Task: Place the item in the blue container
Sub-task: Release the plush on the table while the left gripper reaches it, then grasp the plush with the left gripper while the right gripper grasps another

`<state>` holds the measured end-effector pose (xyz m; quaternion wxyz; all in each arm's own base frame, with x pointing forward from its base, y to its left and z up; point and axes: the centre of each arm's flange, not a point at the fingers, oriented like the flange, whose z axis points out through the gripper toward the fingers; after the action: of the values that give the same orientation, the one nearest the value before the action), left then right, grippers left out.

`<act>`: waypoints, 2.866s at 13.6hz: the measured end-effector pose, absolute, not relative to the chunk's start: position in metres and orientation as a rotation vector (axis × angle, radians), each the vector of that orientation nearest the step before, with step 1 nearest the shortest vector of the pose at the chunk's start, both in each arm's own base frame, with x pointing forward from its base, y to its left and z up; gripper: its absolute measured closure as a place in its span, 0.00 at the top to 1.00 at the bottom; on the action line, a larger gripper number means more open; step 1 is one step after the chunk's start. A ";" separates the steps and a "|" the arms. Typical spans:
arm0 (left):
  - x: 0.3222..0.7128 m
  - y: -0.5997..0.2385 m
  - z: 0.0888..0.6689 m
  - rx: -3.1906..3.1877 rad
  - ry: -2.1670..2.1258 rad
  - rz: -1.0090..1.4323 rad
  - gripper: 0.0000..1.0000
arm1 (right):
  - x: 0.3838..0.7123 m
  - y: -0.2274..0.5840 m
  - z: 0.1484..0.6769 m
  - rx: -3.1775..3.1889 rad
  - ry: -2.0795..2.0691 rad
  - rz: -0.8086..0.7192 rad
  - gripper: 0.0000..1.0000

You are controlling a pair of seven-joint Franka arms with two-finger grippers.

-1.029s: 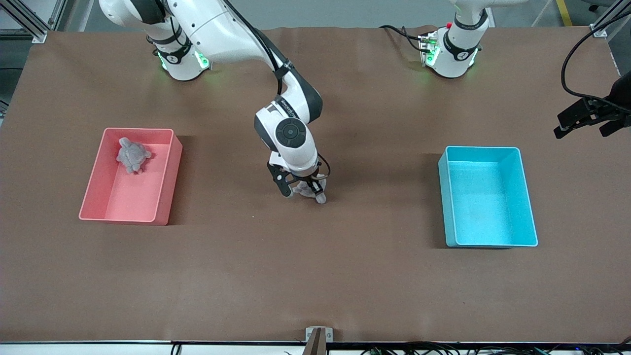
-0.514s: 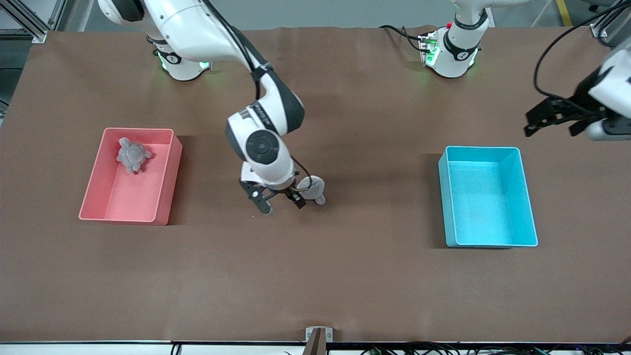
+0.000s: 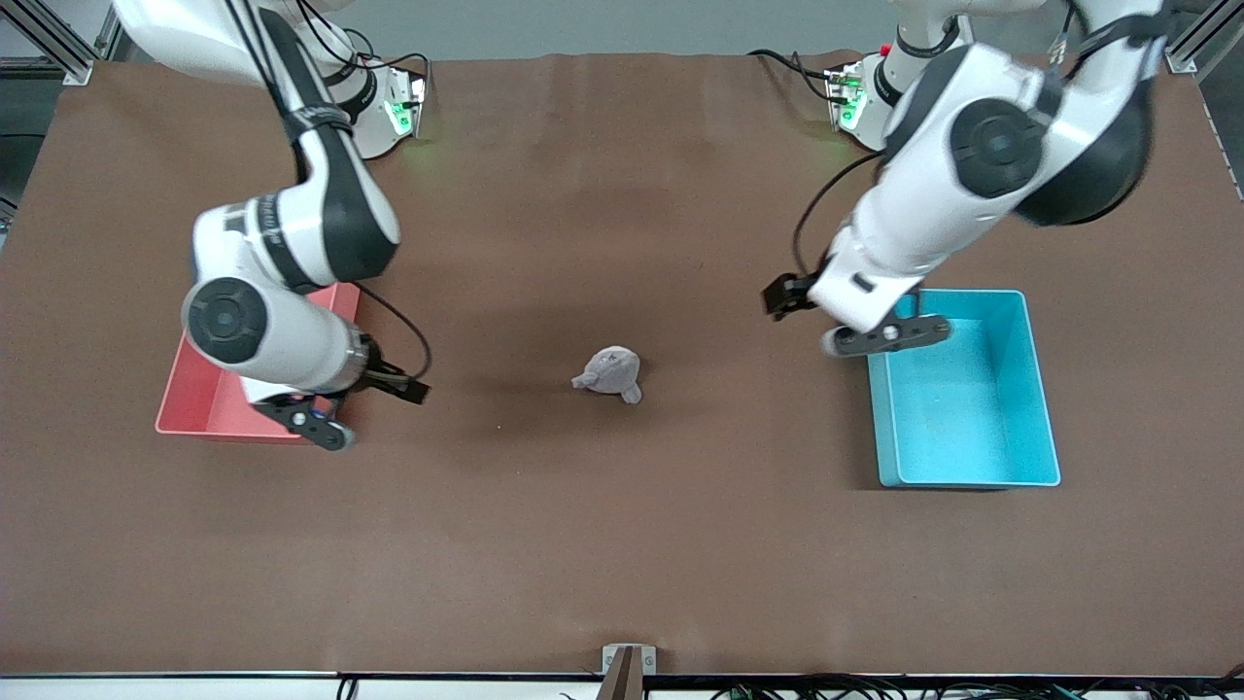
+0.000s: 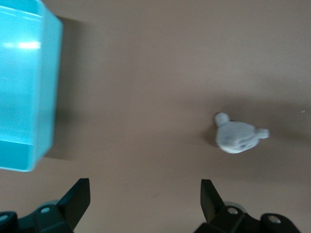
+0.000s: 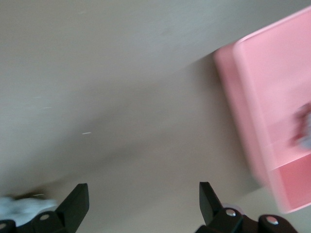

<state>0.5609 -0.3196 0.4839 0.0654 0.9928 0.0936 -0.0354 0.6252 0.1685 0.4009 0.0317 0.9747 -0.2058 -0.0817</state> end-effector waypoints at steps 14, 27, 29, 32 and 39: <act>0.536 -0.483 0.272 2.809 0.466 0.032 1.00 | 0.497 -0.119 0.308 3.103 -0.318 -0.297 1.00; 0.518 -0.496 0.215 2.844 0.449 -0.053 1.00 | 0.458 -0.126 0.245 3.105 -0.344 -0.213 1.00; 0.522 -0.498 0.215 2.808 0.454 -0.021 1.00 | 0.456 -0.130 0.239 3.103 -0.354 -0.230 1.00; 0.526 -0.500 0.208 2.756 0.463 0.021 1.00 | 0.454 -0.130 0.230 3.102 -0.354 -0.258 0.98; 0.523 -0.504 0.198 2.731 0.491 0.023 0.85 | 0.452 -0.129 0.222 3.100 -0.354 -0.287 0.87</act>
<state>0.5231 -0.5041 0.1984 0.1825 0.9676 0.1741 0.0081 0.4515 -0.1293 0.2216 0.0042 0.9893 -0.1129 -0.0917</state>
